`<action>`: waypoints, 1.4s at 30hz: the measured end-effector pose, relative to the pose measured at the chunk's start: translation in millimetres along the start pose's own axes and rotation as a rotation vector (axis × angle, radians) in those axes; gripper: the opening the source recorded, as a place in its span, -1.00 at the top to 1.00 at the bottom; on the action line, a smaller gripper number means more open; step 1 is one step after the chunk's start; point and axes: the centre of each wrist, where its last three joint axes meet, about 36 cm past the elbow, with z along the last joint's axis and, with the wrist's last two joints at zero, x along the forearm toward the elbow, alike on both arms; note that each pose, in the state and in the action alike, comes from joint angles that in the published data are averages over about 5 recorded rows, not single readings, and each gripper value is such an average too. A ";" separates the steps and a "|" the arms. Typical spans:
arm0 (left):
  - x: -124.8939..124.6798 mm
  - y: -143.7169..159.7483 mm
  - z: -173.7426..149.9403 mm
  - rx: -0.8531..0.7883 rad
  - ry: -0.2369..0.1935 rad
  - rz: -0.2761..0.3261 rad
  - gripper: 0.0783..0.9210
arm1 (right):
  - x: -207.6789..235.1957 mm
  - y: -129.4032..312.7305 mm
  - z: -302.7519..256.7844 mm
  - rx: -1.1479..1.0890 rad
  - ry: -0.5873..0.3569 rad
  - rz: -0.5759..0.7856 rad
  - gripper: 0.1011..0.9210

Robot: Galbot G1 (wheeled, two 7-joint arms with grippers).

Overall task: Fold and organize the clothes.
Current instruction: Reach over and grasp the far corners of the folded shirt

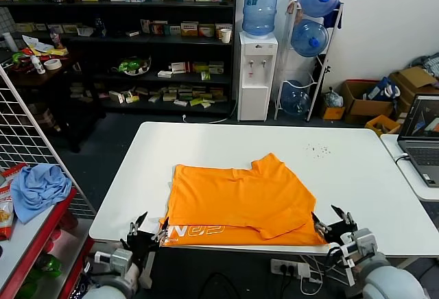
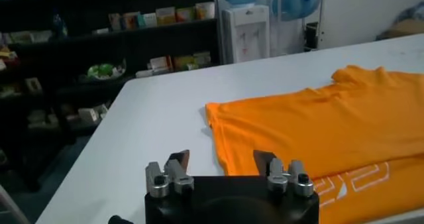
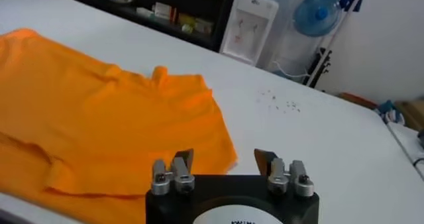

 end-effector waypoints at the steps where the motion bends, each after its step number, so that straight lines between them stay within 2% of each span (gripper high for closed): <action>1: -7.3 1.4 -2.3 0.003 -0.007 -0.001 -0.68 | -6.9 -3.9 -2.7 -0.009 -0.009 -0.002 -0.71; 6: -53.4 6.9 -13.5 0.025 -0.035 -0.004 -0.76 | -47.2 -23.5 -16.5 -0.048 -0.030 -0.010 -0.76; 10: -94.5 7.7 -21.0 0.041 -0.037 -0.004 -0.77 | -82.1 -37.9 -27.2 -0.072 -0.031 -0.018 -0.76; 17: -161.3 9.6 -32.9 0.055 -0.005 -0.009 -0.77 | -138.5 -56.9 -43.5 -0.102 -0.016 -0.050 -0.76; 23: -206.2 15.7 -43.3 0.068 0.024 -0.022 -0.77 | -177.1 -61.6 -48.7 -0.116 0.003 -0.093 -0.76; 32: -248.8 23.2 -52.1 0.068 0.060 -0.042 -0.77 | -219.9 -47.1 -46.8 -0.130 0.052 -0.162 -0.76; 42: -258.8 31.0 -45.0 0.065 0.114 -0.063 -0.77 | -242.4 -22.2 -41.2 -0.132 0.092 -0.222 -0.73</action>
